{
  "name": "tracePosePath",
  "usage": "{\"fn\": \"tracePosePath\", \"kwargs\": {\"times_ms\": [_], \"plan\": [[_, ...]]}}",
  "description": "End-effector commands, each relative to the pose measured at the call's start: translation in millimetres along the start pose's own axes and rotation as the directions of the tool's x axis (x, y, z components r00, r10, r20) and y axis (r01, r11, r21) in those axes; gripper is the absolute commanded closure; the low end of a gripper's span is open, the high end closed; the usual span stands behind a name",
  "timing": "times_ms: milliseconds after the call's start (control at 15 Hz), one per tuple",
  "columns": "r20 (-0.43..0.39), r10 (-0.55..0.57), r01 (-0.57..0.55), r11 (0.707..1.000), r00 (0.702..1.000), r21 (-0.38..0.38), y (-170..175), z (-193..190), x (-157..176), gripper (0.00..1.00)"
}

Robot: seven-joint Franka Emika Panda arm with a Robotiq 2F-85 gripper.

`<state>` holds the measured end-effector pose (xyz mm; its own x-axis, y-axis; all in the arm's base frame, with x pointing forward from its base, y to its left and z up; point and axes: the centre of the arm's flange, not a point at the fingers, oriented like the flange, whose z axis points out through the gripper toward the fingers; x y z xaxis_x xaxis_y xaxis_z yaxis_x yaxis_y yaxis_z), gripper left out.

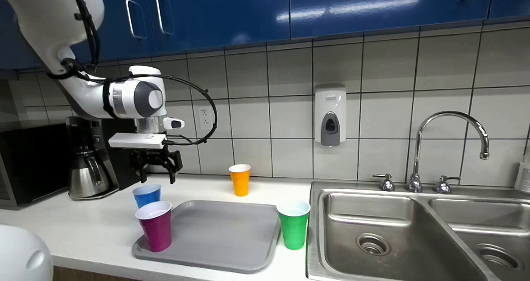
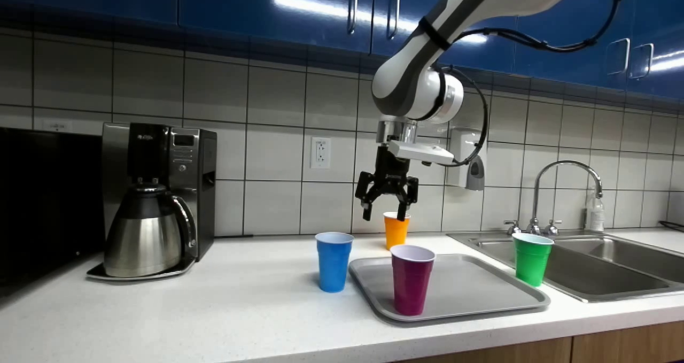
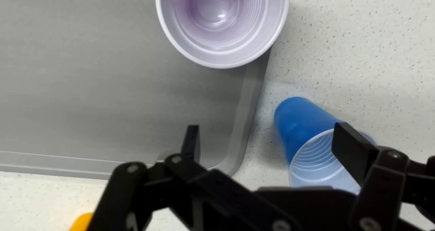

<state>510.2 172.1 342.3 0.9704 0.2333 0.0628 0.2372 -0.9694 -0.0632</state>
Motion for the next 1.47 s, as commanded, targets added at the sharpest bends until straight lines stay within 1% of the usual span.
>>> {"fn": "tracePosePath", "kwargs": {"times_ms": [0,267,800,1400], "plan": [[0.010,-0.016,0.016,1.000,1.000,-0.016,-15.9,9.6,20.5,0.00],[0.016,-0.030,0.031,0.999,0.999,-0.025,-25.6,21.3,31.7,0.00],[0.014,-0.023,0.024,0.999,1.000,-0.024,-41.1,37.6,56.8,0.00],[0.019,-0.015,0.016,0.999,1.000,-0.034,-42.2,59.0,83.7,0.00]]}}
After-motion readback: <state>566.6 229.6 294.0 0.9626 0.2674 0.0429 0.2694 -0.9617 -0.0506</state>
